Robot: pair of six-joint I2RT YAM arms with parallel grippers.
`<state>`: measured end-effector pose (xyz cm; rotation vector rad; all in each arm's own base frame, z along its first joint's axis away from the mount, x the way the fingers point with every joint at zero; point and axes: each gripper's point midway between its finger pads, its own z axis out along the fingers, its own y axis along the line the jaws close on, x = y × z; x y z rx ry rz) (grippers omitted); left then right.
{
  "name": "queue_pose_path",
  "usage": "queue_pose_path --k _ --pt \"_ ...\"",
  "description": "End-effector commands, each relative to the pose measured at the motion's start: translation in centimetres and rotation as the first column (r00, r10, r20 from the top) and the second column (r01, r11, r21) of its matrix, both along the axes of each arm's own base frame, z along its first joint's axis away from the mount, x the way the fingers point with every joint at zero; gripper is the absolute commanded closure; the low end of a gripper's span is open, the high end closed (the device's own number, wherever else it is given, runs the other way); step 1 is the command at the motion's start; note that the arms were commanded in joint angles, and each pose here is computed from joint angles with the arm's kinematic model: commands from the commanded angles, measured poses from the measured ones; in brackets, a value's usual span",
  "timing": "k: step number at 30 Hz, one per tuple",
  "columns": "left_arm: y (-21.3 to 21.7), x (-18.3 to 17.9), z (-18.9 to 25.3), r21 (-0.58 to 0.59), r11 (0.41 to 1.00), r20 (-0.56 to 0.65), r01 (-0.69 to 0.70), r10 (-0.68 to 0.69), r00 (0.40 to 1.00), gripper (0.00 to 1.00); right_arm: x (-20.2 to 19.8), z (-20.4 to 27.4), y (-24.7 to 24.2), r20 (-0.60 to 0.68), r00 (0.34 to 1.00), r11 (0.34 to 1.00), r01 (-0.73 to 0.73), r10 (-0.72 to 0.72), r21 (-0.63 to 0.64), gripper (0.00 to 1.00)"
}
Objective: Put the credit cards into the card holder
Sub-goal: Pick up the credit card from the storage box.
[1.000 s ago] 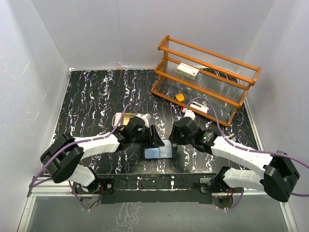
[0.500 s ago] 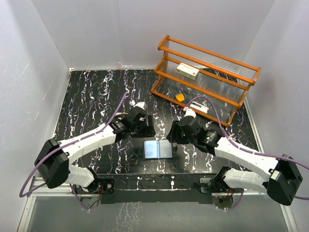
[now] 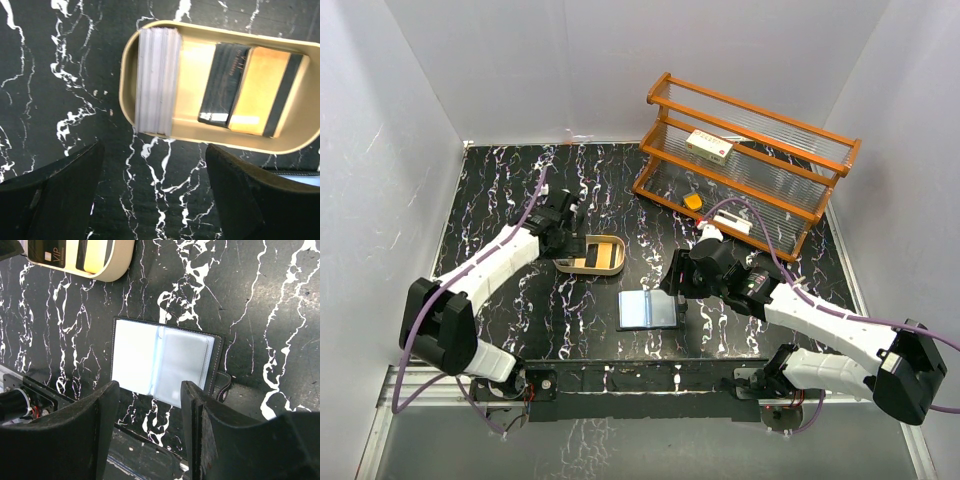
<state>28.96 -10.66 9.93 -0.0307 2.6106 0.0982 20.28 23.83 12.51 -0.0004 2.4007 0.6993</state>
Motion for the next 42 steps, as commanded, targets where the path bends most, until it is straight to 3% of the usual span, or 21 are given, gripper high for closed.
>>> queue_pose_path --k 1,23,42 --pt "0.8 1.5 1.0 0.017 0.999 0.013 0.046 -0.046 0.999 0.18 1.0 3.0 1.5 0.069 0.998 0.996 -0.014 0.007 0.09 0.49" --pt "2.2 4.5 -3.6 -0.004 0.997 -0.124 0.071 -0.071 0.99 0.16 0.8 3.1 1.2 0.081 0.997 0.995 -0.007 -0.002 0.099 0.48" --pt "3.8 5.6 -2.3 0.08 0.996 -0.092 0.043 -0.036 0.995 0.25 0.7 2.7 1.0 0.079 0.997 0.996 -0.007 -0.001 0.093 0.48"
